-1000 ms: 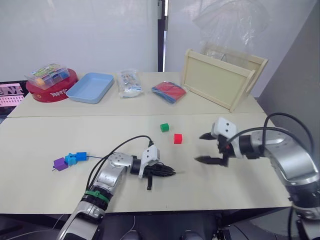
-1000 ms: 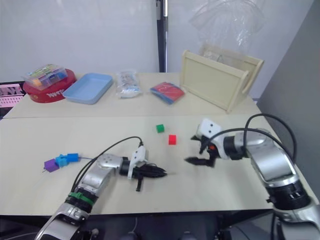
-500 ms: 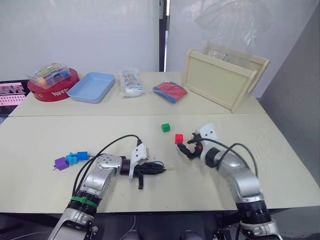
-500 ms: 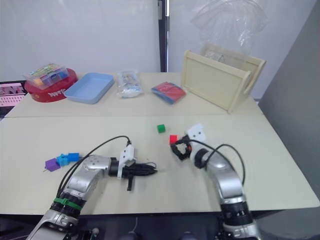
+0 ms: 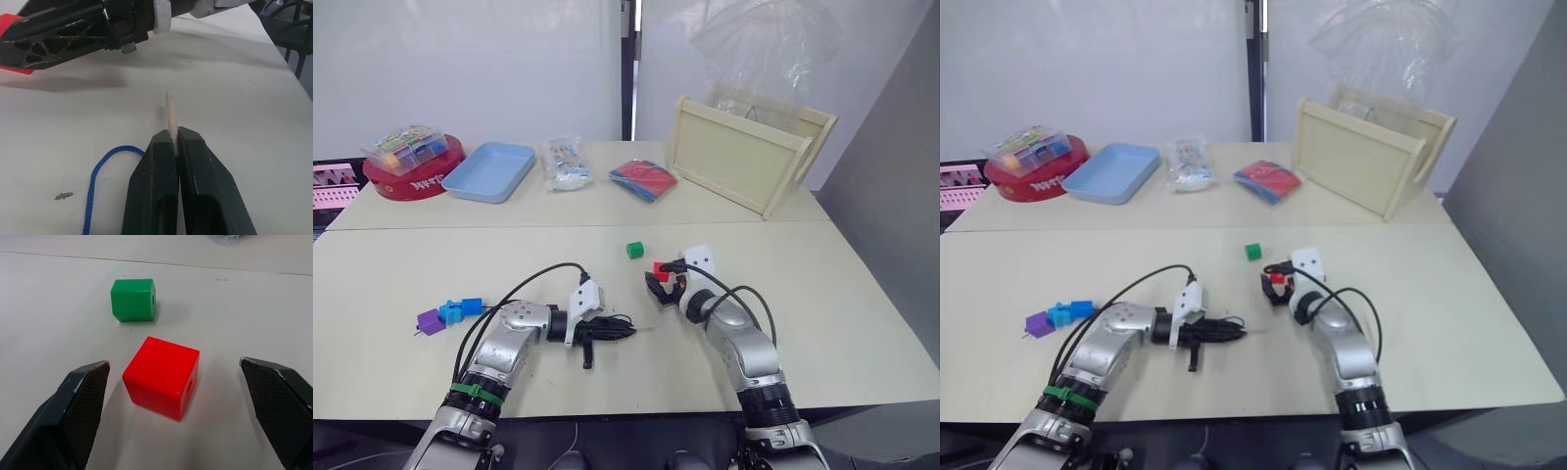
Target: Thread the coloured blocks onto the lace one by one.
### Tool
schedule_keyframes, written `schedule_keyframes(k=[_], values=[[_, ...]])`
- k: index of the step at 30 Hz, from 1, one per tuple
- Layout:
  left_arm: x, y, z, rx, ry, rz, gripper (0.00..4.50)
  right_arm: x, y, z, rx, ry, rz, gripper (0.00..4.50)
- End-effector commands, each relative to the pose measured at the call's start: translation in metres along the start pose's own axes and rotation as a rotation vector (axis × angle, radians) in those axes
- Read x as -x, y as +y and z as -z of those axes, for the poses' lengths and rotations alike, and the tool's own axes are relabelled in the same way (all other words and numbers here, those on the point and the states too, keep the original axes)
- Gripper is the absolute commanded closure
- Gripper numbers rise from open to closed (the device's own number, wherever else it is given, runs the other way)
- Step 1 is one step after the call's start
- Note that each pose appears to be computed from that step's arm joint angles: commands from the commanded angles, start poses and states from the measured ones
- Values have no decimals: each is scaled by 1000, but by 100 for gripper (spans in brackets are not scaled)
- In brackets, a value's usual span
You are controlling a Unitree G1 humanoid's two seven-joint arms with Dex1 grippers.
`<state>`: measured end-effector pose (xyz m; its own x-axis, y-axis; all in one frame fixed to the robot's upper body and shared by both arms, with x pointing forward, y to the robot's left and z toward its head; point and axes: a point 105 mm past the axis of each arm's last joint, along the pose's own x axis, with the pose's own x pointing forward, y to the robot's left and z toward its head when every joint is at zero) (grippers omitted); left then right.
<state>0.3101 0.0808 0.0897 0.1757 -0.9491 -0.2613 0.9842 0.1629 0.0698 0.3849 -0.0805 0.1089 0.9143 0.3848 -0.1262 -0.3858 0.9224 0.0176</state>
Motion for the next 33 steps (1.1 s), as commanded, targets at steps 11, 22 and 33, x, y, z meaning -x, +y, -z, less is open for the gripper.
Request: schedule_keyframes(k=[11,22,33], values=[[-2,-1,-11,-48,-31,5,450,12,5,-23,-33,-133,-37,331],[-19,-2,-12,-52,-54,75,450,88,-11,-6,6,-64,48,331],[-38,4,-17,-81,-57,153,450,114,-5,13,-86,-16,154,331]])
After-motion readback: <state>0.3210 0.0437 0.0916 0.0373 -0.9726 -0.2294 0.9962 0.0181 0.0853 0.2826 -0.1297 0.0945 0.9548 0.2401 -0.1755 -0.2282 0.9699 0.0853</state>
